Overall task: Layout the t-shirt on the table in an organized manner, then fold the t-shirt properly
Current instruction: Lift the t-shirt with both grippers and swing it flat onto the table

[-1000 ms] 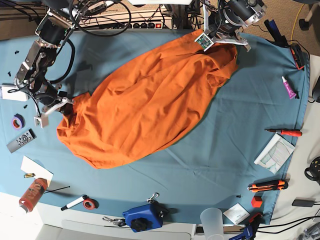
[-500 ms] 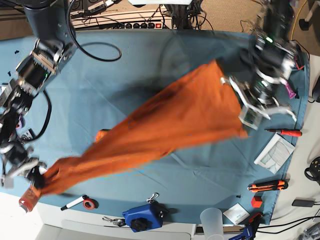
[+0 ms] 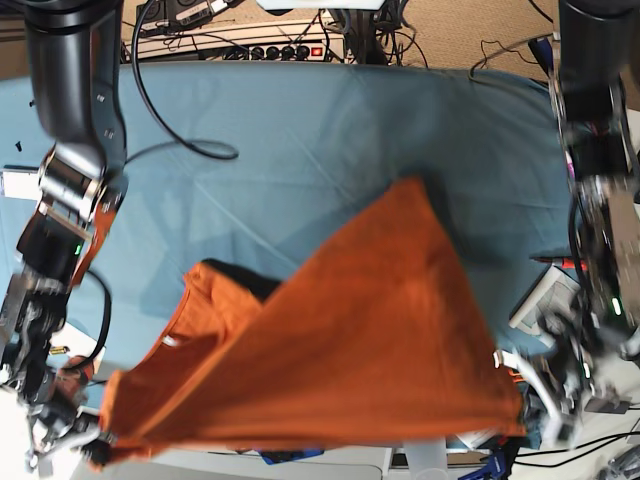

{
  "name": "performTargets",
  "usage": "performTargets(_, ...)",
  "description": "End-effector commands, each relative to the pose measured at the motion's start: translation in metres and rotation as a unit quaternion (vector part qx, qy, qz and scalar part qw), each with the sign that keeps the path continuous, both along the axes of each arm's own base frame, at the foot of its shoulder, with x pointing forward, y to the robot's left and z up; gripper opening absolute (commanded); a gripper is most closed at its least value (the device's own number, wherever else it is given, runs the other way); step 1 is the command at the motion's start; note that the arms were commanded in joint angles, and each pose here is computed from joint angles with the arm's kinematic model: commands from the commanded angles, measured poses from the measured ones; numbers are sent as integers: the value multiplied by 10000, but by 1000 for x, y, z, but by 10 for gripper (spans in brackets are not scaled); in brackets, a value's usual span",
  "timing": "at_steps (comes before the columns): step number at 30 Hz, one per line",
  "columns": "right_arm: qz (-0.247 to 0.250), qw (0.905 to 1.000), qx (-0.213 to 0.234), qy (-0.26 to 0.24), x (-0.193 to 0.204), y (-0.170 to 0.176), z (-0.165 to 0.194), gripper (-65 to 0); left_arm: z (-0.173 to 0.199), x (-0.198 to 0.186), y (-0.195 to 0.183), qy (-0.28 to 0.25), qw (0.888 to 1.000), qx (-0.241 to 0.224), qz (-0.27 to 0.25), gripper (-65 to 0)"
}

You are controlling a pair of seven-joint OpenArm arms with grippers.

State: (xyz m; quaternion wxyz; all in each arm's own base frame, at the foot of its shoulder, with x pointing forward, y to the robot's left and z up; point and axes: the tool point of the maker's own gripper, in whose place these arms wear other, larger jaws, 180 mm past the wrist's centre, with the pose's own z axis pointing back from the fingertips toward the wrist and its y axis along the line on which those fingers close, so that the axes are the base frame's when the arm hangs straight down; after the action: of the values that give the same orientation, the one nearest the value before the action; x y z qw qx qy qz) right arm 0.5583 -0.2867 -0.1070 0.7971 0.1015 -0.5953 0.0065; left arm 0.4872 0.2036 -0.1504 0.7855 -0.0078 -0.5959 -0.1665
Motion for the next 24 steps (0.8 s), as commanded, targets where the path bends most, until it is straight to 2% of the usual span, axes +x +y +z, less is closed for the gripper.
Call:
performTargets(1, -88, 9972, 5, -744, 4, -9, 62, -650, 39, 11, 12, -378, 9992, -66, 115, -650)
performTargets(6, -172, 9920, -15, -1248, 1, -21, 126, -650, 86, 29, 36, -451, 9984, -255, 246, -650)
performTargets(8, -149, 9904, 73, -1370, -3, -26, 139, -650, 97, 28, 48, -461, 9982, -231, 319, -650)
performTargets(10, -57, 9916, 159, -1279, -7, -25, 140, -650, 99, 25, 55, -408, 9983, -259, 316, -650)
performTargets(15, 89, 9968, 182, -773, -11, -20, 115, -650, 71, 15, 42, 50, 9995, -306, -109, -650)
performTargets(21, 725, 9971, 204, 73, -37, 7, 65, -650, 23, 0, 39, 891, 9952, -350, -187, -650)
performTargets(24, 753, 9967, -9, 289, -51, 11, 39, -650, 3, -10, 40, 1266, 9912, -332, -220, -650)
